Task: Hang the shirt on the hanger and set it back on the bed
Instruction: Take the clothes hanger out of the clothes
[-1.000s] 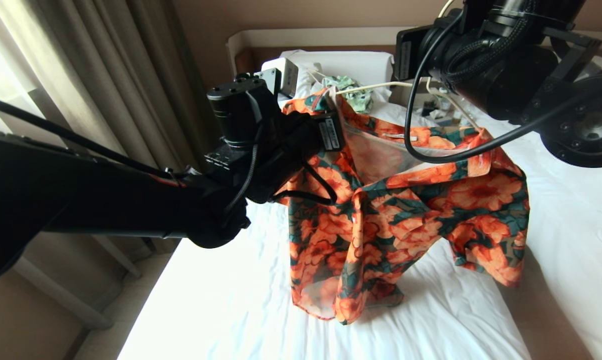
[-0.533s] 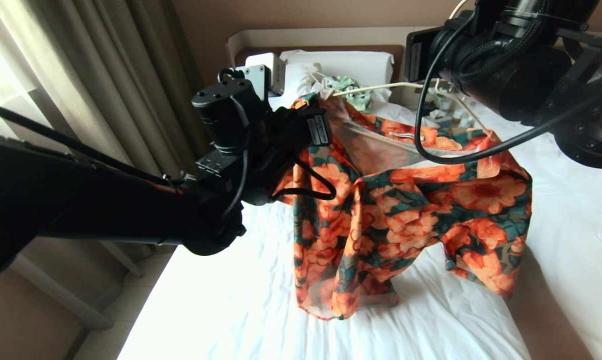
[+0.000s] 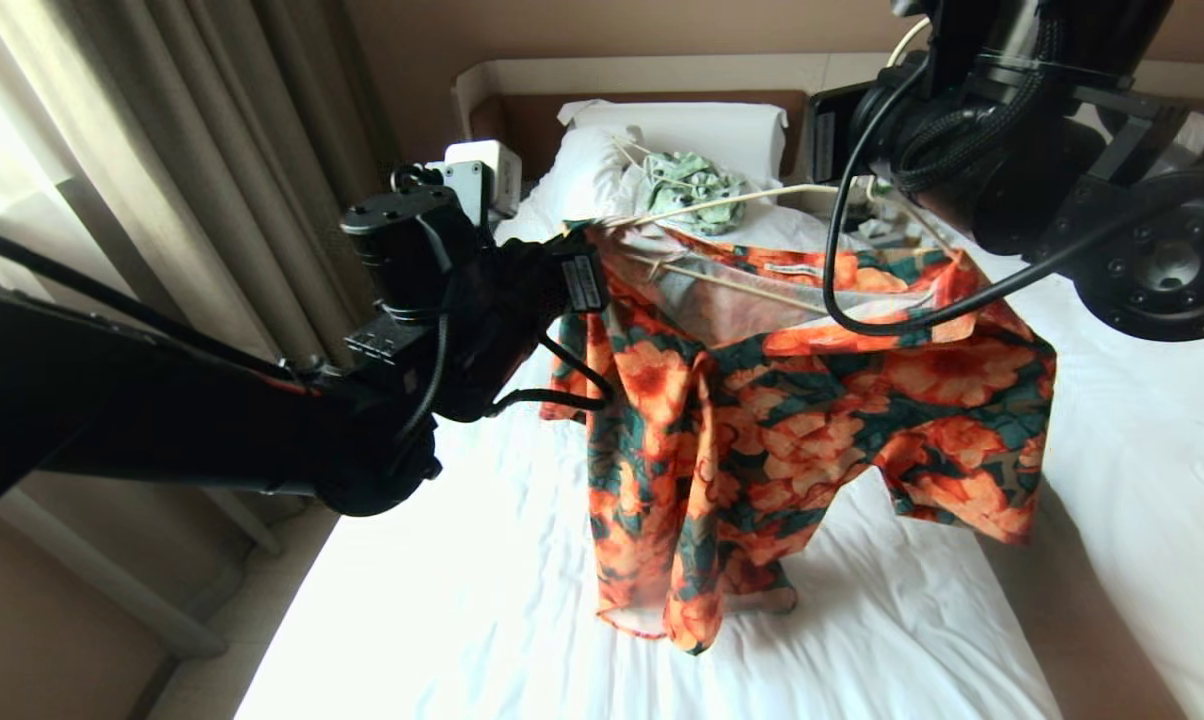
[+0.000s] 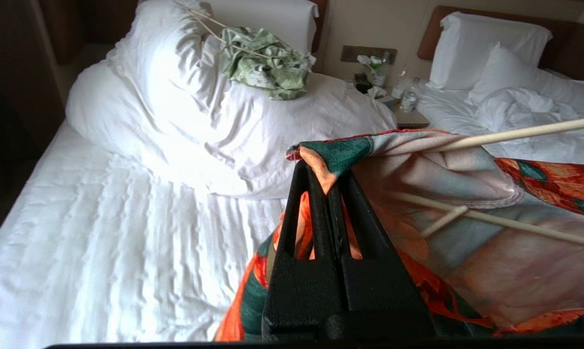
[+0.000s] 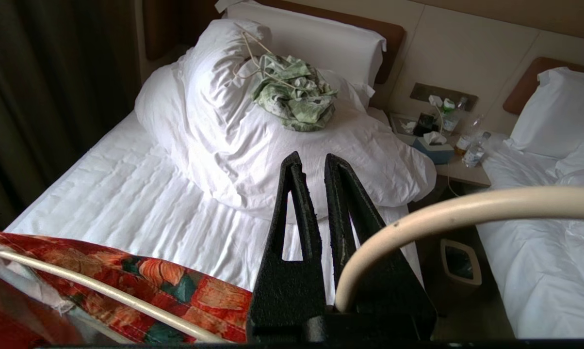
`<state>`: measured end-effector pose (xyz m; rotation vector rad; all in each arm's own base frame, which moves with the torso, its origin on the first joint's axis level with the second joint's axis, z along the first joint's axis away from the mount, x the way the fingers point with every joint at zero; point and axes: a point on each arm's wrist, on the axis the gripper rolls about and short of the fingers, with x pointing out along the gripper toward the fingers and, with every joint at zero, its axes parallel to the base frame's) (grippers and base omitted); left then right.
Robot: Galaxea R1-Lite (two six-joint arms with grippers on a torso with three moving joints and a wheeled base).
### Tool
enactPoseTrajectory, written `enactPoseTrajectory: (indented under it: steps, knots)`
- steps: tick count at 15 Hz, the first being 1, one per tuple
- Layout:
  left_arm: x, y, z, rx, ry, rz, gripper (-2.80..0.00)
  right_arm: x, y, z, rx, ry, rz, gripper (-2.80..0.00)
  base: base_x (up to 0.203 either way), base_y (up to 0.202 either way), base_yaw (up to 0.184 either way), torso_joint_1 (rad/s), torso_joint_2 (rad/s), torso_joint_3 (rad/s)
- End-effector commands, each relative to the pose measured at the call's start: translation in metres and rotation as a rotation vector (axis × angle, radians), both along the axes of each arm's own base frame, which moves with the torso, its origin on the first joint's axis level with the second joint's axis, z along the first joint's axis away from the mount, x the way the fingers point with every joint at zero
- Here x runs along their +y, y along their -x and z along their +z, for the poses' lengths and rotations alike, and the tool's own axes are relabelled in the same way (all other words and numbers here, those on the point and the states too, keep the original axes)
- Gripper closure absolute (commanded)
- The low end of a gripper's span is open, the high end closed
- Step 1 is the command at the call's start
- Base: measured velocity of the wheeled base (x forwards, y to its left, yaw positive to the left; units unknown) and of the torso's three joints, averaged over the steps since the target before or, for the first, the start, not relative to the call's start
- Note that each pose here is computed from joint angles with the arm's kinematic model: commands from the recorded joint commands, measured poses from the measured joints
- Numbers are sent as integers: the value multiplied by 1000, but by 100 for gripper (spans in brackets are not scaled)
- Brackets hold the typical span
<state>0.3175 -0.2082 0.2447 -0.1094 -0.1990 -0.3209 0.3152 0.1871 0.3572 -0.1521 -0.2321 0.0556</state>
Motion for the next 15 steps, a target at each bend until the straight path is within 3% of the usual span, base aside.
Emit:
enactPoseTrajectory:
  steps: [1,3,10,13,15]
  knots:
    - [13,-8,0,-5,-4,41,0,5,-2,-5,10,8,5,0,0,0,0,0,0,0]
    - [17,-11,-5,6,-13,54,0,6,-4,-6,13,12,5,0,0,0,0,0,0,0]
    - [22,-10,-60,161,-112,65,0,20,-24,-30,34,34,6,0,0,0,0,0,0,0]
    - [24,-7,-81,195,-135,65,0,35,-45,-46,11,34,3,0,0,0,0,0,0,0]
    - [26,-12,-92,172,-133,77,0,42,-49,-54,17,48,8,0,0,0,0,0,0,0]
